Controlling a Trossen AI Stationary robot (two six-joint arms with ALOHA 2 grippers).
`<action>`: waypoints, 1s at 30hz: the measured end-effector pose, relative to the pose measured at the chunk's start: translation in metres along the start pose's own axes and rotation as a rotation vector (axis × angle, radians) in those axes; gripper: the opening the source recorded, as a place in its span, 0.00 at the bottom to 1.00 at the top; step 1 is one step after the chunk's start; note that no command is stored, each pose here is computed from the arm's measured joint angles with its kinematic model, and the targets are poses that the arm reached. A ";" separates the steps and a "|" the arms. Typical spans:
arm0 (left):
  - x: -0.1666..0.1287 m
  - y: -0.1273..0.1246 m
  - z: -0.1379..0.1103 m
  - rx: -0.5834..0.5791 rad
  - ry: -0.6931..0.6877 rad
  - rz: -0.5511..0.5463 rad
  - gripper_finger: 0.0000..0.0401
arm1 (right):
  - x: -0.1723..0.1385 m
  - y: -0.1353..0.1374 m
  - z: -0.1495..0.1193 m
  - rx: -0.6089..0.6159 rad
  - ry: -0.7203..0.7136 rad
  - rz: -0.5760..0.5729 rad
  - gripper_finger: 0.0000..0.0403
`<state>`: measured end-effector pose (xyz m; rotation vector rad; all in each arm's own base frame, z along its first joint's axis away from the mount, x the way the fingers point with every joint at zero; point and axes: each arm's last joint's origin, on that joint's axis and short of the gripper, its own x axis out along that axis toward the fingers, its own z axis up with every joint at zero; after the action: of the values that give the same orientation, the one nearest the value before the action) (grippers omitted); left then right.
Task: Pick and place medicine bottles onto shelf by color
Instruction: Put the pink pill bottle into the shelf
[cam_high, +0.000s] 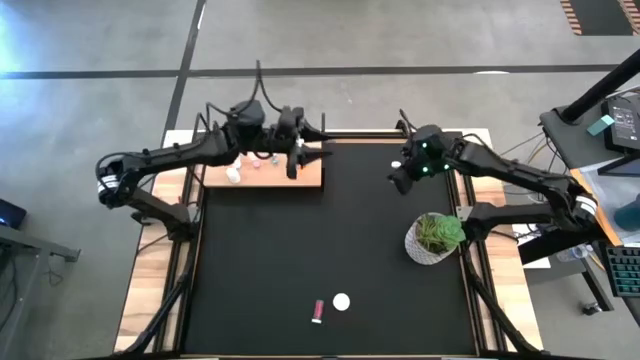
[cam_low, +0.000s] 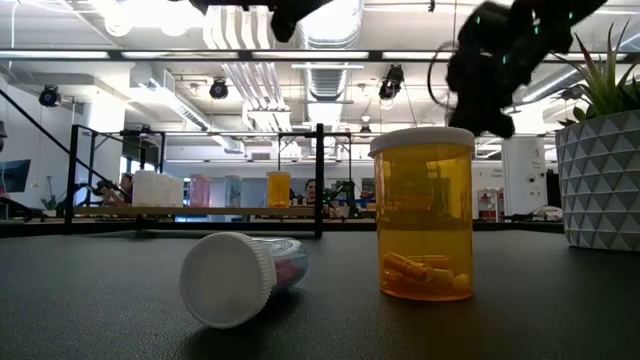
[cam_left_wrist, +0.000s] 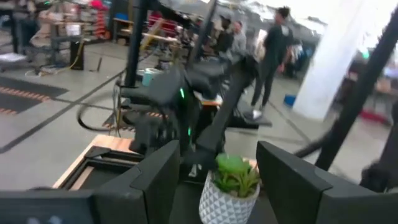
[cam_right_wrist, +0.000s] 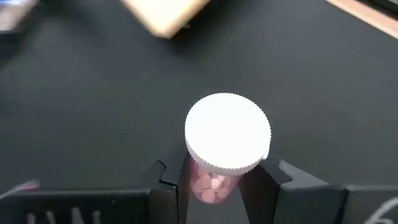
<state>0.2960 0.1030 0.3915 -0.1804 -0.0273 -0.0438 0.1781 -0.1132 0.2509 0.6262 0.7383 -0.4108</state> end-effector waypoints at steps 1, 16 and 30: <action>0.004 -0.002 -0.003 0.027 0.009 -0.010 0.49 | -0.006 0.005 0.004 -0.015 -0.005 0.055 0.24; 0.035 -0.033 -0.026 0.143 0.069 -0.142 0.45 | -0.048 0.080 0.035 -0.227 0.091 0.658 0.24; 0.036 -0.038 -0.025 0.414 0.044 -0.164 0.41 | -0.043 0.124 0.080 -0.246 0.133 0.713 0.24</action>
<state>0.3306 0.0594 0.3744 0.2375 -0.0068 -0.2033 0.2570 -0.0674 0.3751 0.6424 0.6301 0.3763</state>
